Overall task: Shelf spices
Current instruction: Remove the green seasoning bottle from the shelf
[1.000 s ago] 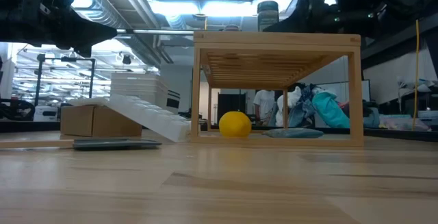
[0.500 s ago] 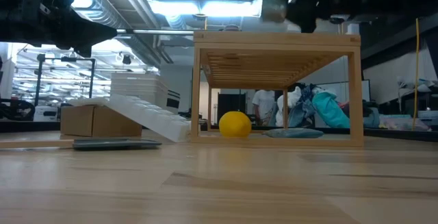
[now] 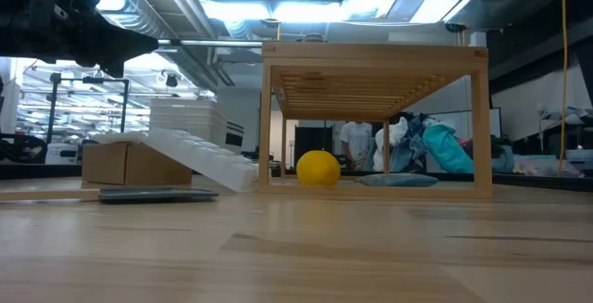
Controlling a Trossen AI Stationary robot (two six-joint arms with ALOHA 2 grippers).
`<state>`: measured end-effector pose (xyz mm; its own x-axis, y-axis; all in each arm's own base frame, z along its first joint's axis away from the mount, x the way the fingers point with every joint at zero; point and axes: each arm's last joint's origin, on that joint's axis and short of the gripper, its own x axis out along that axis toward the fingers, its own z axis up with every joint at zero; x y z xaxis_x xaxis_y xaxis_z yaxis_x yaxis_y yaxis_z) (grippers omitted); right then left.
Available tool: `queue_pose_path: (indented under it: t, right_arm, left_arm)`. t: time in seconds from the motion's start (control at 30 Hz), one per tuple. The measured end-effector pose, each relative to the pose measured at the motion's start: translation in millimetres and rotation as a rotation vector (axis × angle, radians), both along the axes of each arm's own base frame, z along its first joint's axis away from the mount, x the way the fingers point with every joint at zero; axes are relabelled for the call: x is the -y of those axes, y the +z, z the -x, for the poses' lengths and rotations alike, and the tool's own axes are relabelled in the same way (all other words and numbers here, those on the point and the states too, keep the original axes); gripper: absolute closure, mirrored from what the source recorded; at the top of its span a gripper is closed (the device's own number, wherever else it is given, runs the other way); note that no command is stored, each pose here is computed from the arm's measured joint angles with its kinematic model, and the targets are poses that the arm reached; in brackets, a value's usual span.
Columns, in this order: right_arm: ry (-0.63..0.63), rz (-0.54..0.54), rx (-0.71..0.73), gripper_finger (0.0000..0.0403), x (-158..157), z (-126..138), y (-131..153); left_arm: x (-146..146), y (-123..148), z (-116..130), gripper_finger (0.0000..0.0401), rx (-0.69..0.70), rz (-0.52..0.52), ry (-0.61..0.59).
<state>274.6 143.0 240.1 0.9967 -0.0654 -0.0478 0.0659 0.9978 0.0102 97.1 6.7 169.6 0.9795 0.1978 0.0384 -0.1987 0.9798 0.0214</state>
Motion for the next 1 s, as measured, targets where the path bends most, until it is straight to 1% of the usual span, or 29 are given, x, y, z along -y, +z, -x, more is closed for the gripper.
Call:
queue_pose_path:
  t: [0.23, 0.37, 0.5, 0.6, 0.7, 1.0]
  right_arm:
    - [0.003, 0.028, -0.060, 0.0201, -36.9, -39.9, -25.3]
    - [0.004, -0.006, -0.086, 0.0201, -49.4, -62.1, -42.9]
    - [0.009, -0.003, -0.129, 0.0201, -58.6, -81.6, -67.4]
    - [0.012, -0.010, -0.126, 0.0201, -64.6, -94.6, -80.5]
    - [0.017, -0.019, -0.119, 0.0201, -68.4, -102.2, -90.8]
    - [0.034, -0.023, -0.118, 0.0201, -74.4, -112.2, -118.5]
  left_arm:
    - [0.0, -0.1, 0.0, 0.0401, 0.000, 0.003, 0.000]
    - [0.0, -0.1, -0.1, 0.0401, -0.001, 0.001, 0.000]
    - [0.0, -0.1, -0.1, 0.0401, -0.001, 0.003, -0.001]
    - [0.0, 0.0, 0.0, 0.0401, -0.001, 0.001, -0.001]
    - [0.0, 0.0, 0.0, 0.0401, 0.000, 0.002, 0.000]
    - [0.0, -0.1, -0.1, 0.0401, -0.001, 0.002, -0.001]
